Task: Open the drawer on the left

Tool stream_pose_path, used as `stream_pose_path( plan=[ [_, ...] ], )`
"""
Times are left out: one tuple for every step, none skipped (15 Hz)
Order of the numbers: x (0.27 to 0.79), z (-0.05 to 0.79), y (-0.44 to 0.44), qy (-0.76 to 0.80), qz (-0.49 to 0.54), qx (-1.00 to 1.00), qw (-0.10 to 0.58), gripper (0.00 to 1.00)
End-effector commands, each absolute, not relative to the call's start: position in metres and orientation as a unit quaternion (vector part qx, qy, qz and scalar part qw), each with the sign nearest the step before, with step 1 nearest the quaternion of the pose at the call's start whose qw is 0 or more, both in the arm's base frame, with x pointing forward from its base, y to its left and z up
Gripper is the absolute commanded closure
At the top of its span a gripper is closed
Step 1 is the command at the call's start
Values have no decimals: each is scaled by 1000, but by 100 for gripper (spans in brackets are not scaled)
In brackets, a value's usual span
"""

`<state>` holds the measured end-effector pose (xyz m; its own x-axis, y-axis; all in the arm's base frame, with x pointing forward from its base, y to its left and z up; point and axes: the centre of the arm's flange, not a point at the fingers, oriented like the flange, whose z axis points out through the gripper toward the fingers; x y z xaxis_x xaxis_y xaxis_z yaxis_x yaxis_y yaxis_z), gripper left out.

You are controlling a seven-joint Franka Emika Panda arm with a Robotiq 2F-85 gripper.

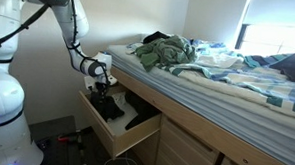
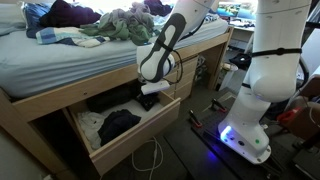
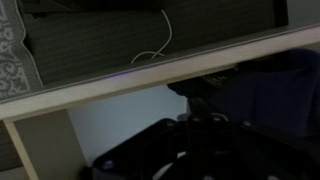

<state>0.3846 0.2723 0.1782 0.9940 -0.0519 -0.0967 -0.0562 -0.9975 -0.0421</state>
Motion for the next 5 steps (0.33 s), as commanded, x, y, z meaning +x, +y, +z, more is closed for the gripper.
stream_pose_path(
  plan=[
    [383,183,274,25,45,-998,25,91],
    [381,186,275,23,43,-998,27,84],
    [380,189,275,22,41,-999,27,75],
    [380,190,275,22,40,-999,28,73],
    [380,190,274,22,40,-999,28,73]
  ],
)
